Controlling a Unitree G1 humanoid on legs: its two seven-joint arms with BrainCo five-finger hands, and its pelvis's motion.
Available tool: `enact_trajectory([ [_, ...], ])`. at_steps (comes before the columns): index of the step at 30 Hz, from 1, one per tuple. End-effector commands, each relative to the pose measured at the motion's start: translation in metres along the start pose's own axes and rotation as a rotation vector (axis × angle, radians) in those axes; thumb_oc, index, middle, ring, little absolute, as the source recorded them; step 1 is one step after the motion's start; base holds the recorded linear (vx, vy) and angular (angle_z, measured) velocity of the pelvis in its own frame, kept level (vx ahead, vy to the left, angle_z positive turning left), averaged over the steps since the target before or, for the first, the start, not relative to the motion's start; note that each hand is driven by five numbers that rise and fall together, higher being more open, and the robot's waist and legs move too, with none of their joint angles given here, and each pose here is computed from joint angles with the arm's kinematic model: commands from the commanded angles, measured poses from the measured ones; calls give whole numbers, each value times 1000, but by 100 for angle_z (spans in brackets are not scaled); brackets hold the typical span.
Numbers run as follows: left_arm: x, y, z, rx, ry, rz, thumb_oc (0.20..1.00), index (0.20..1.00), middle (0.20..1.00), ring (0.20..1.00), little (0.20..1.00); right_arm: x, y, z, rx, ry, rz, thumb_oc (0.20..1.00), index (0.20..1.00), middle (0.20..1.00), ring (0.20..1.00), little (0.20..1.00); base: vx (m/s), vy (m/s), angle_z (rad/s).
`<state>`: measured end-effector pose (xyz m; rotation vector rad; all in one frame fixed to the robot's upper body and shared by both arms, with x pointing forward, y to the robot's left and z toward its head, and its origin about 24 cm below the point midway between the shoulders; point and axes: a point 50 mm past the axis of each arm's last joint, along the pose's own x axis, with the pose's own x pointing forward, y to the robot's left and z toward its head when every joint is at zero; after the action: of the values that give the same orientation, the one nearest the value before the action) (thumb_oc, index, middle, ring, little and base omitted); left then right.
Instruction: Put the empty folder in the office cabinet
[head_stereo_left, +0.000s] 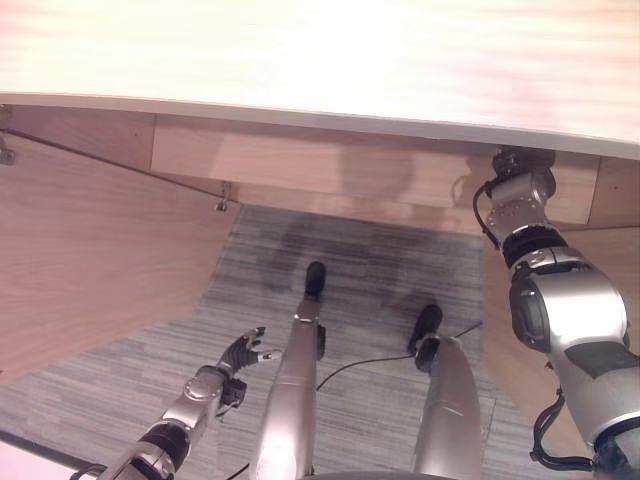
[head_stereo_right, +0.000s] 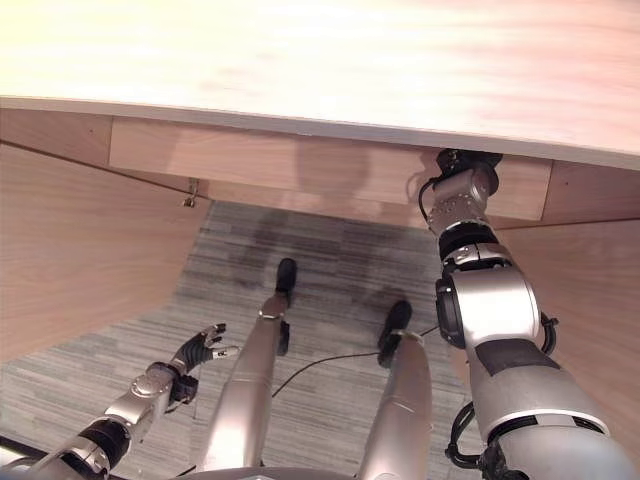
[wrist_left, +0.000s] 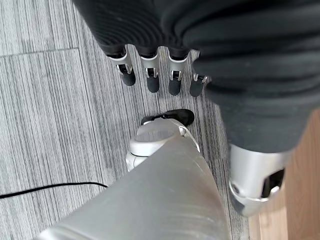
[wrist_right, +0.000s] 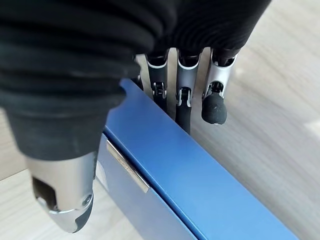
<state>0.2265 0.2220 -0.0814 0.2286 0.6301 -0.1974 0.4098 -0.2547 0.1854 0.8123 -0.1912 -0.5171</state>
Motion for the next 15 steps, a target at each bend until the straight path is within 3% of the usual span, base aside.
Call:
enact_trajectory([
  [1,8,0,11,-42,-31,22,1000,1000,1000,1000,1000,-34,-119,-77,-32,293,-406,1000,1000,1000,1000,1000,0,0,0],
  [5,8,-1,12,-57,-38,23,1000,1000,1000,1000,1000,-32,-117,-74,-44,274,-366,1000,1000,1000,1000,1000,0,0,0],
  [15,3,-4,5,-97,-36,-7,1000,1000,1000,1000,1000,-59,-164,-99,-93,341,-403,1000,1000,1000,1000,1000,-9,2,1],
])
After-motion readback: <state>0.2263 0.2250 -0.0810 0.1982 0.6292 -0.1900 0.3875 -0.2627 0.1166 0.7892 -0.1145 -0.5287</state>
